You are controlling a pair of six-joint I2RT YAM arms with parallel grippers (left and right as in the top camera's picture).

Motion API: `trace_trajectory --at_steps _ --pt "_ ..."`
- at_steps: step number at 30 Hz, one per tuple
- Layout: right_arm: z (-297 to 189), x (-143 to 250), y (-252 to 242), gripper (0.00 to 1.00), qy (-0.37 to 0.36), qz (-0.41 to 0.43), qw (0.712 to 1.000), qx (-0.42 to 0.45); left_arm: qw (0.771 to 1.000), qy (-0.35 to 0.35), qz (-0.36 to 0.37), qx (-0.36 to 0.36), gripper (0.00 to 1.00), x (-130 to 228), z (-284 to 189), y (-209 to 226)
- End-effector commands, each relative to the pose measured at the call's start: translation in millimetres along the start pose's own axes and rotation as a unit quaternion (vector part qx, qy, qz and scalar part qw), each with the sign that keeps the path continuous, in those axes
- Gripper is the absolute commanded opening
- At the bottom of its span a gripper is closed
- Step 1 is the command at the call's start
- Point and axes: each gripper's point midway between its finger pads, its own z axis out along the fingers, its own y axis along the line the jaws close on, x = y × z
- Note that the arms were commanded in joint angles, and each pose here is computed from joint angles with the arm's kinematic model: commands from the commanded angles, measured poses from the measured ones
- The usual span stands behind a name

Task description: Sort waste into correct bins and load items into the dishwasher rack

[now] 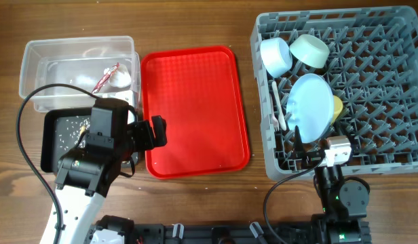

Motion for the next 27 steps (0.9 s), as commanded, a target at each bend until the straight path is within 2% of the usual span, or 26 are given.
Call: trace_trajectory --at_steps 1,18,20,23,25,27 --pt "0 -2 4 1.0 -0.007 -0.006 1.0 -0.011 1.0 -0.001 -0.001 0.004 1.0 1 0 -1" --pt "0 -2 4 1.0 -0.007 -0.006 1.0 -0.011 1.0 -0.006 0.002 -0.005 1.0 0 -2 2" --pt "0 -2 4 1.0 -0.007 -0.006 1.0 -0.011 0.998 -0.053 -0.005 -0.037 1.0 -9 -10 19" --pt "0 -2 4 1.0 -0.007 -0.007 1.0 -0.011 0.988 -0.152 0.002 -0.009 1.0 -19 -17 26" --pt "0 -2 4 1.0 -0.007 -0.006 1.0 -0.011 0.974 -0.226 0.008 0.007 1.0 -21 -22 33" --pt "0 -2 4 1.0 -0.007 -0.006 1.0 -0.011 0.95 -0.31 0.009 0.023 1.0 -22 -24 41"
